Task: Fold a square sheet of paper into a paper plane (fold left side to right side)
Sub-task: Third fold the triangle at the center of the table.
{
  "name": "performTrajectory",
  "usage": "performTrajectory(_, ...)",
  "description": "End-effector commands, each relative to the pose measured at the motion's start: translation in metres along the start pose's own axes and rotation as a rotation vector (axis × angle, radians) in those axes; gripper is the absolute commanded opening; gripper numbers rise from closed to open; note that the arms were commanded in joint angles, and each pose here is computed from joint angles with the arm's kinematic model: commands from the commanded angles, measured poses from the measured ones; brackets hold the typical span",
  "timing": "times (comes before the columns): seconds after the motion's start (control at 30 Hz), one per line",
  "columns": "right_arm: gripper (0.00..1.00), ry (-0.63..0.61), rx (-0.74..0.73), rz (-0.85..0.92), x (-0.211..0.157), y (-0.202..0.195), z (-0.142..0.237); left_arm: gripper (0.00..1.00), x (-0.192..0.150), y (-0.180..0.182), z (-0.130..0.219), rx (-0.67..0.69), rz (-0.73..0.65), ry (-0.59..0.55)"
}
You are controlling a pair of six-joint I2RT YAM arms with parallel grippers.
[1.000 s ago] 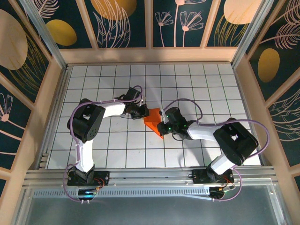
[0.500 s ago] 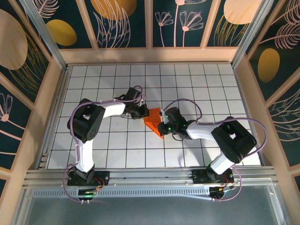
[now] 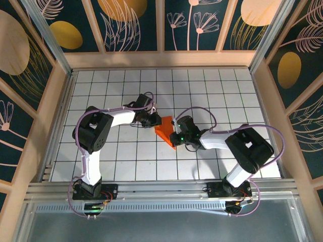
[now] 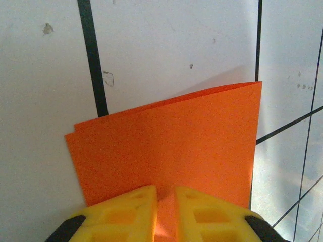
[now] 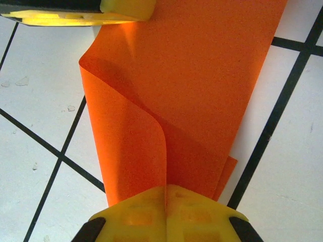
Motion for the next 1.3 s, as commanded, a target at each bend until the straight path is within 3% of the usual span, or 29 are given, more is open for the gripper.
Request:
performTrajectory(0.0,0.00,0.034,-0.018,-0.012,-0.005,-0.006,-0.006,0.20,0.004,0.004,0.007,0.063,0.004,-0.025)
performTrajectory(0.27,0.00,0.062,-0.018,-0.020,-0.013,-0.008,-0.007,0.21,0.020,-0.024,0.046,0.018,-0.045,-0.162)
performTrajectory(0.53,0.00,0.078,0.002,-0.023,-0.013,-0.006,-0.009,0.11,-0.021,-0.023,0.066,-0.103,-0.066,-0.155)
performTrajectory(0.77,0.00,0.105,0.008,-0.022,-0.014,-0.005,-0.012,0.10,-0.057,-0.022,0.054,-0.208,-0.035,-0.067)
performTrajectory(1.27,0.00,0.109,0.004,-0.028,-0.013,-0.005,-0.015,0.09,-0.064,-0.024,0.019,-0.209,-0.002,-0.004)
Point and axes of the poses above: each hand's point on the last joint's axis, 136 mm out from that joint toward the fingers, its own z axis back along the fingers, its own y axis along the line the jaws close on, x = y × z, the point moved 7 cm from there along z, back along the fingers
